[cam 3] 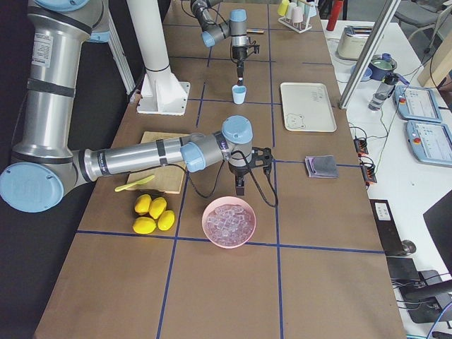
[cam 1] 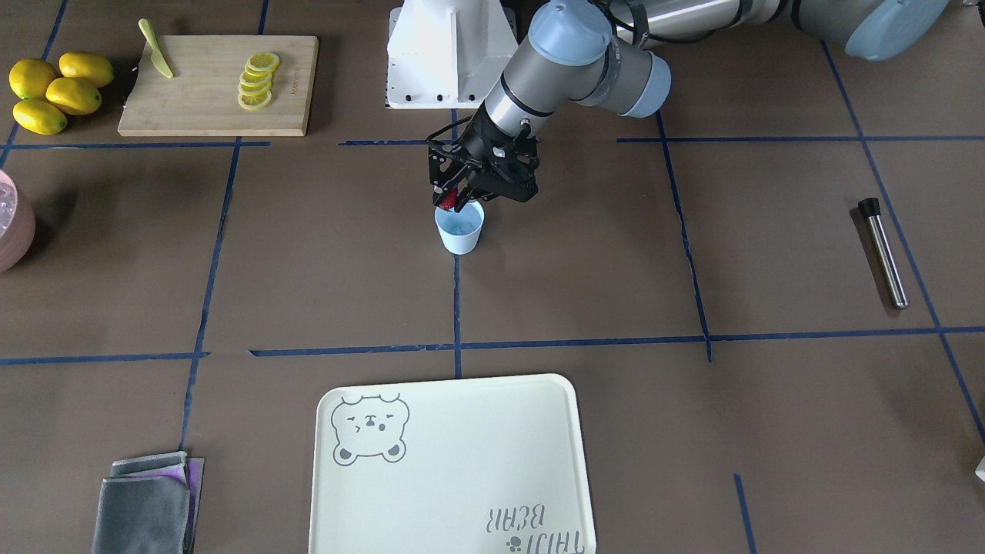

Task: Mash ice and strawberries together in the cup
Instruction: 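Carry the strawberry with the left gripper over the blue cup and release, then lift the left gripper away from the blue cup and withdraw it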

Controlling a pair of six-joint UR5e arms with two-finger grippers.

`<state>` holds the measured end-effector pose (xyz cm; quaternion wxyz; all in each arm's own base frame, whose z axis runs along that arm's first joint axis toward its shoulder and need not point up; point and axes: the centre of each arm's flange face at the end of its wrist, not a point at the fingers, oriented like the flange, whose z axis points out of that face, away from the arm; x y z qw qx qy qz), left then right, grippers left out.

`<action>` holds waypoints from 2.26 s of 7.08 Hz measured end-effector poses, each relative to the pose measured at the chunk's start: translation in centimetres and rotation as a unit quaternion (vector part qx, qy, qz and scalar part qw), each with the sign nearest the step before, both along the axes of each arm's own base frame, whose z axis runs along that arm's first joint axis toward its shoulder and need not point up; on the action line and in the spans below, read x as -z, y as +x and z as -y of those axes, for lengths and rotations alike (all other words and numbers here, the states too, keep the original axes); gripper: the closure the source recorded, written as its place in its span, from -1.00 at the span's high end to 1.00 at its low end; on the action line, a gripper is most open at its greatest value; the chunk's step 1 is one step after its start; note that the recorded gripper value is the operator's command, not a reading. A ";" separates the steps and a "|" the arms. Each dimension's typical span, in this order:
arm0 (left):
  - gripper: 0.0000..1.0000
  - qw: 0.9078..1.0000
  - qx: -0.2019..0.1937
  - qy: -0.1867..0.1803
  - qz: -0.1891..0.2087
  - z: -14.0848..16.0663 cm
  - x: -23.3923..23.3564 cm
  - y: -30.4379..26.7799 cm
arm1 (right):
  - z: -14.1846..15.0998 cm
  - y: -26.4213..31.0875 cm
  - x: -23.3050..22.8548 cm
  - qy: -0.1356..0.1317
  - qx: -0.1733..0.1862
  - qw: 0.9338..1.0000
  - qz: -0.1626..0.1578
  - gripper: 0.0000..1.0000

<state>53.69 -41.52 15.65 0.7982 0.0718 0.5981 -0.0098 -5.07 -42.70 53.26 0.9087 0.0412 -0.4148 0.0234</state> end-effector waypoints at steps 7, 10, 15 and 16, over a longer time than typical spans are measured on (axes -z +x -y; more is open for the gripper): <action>0.65 1.000 0.005 0.001 0.006 0.3 -1.4 -1.1 | 0.0 0.0 -0.2 -0.002 0.000 1.000 0.000 0.99; 0.65 0.997 0.007 0.050 0.056 3.2 -9.8 -10.1 | 0.0 0.0 -0.1 0.000 0.001 1.000 0.002 0.99; 0.65 0.959 -0.051 0.107 0.257 9.6 -34.8 -34.8 | 0.0 0.0 -0.1 -0.003 -0.002 1.000 0.002 0.99; 0.67 0.953 -0.053 0.085 0.286 10.9 -38.3 -38.8 | -0.1 0.0 -0.1 -0.003 -0.002 1.000 0.002 0.99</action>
